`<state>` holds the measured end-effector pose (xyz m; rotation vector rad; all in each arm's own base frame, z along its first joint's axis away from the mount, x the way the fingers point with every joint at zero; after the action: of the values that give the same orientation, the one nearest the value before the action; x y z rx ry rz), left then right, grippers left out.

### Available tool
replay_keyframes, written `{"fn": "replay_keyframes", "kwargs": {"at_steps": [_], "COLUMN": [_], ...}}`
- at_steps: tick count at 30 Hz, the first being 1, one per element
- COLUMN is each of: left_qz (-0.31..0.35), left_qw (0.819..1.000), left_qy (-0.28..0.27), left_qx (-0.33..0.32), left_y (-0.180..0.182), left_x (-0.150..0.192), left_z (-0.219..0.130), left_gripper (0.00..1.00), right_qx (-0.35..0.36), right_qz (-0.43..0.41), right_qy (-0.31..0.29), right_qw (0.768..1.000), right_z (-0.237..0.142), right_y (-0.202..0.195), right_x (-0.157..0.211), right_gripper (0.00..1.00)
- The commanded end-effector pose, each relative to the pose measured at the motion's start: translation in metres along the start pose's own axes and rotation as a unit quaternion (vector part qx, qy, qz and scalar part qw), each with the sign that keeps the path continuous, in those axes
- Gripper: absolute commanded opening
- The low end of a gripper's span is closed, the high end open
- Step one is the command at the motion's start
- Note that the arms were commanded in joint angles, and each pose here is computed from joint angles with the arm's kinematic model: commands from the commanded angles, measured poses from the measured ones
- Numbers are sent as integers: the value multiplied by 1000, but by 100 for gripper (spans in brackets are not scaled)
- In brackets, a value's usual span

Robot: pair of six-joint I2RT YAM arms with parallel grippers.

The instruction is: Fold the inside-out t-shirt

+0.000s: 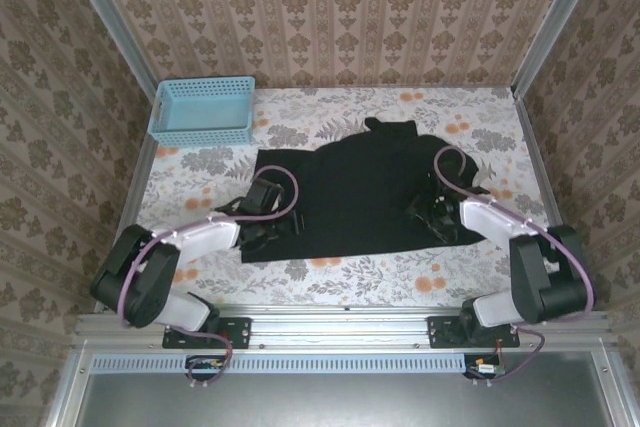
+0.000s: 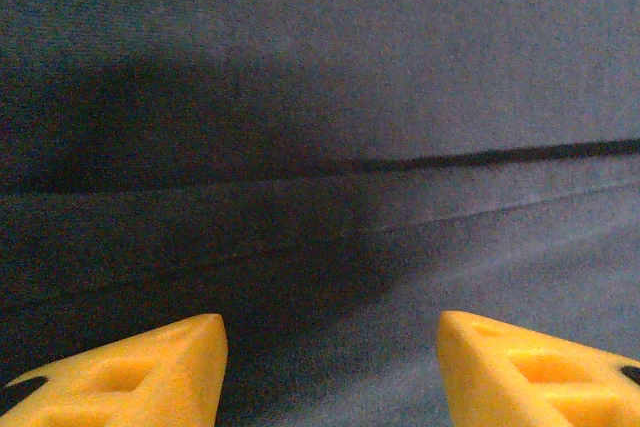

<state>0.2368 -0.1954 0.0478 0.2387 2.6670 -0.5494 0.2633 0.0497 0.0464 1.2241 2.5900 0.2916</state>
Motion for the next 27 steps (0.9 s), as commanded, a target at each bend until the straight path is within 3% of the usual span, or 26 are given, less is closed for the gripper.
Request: {"fn": "replay_keyframes", "kwargs": {"at_steps": [1, 5, 12, 19, 27], "left_qz": [-12, 10, 35, 38, 54], "left_qw": [1000, 999, 989, 979, 968], "left_qy": [5, -27, -87, -60, -12], "left_qx": [-28, -25, -111, -192, -244], "left_y": [0, -12, 18, 55, 79], "left_x": [19, -8, -120, -178, -194], "left_z": [-11, -35, -71, -32, 19], "left_gripper": [59, 60, 60, 59, 59], "right_qx": [63, 36, -37, -67, -53], "right_qz": [35, 14, -94, -133, -137], "right_qy": [-27, -64, -110, -111, -72], "right_qw": [997, 997, 989, 983, 986], "right_z": [-15, -39, -84, -67, -15], "right_y": [-42, -33, 69, 139, 154], "right_x": [5, -8, -70, -108, -138], "right_gripper": [80, 80, 81, 80, 80]}}
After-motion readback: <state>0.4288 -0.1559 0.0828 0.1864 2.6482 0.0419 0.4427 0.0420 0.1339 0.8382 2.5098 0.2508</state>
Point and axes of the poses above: each hand's point on the last joint's axis, 136 mm out from that joint toward the fingers, its own z axis out along the fingers, its own y axis along the line the jaws close on, x = y × z, the point moved 2 cm from there along -z, back along the fingers, and after that the axes turned 10 degrees about z, right-handed, at the moved point
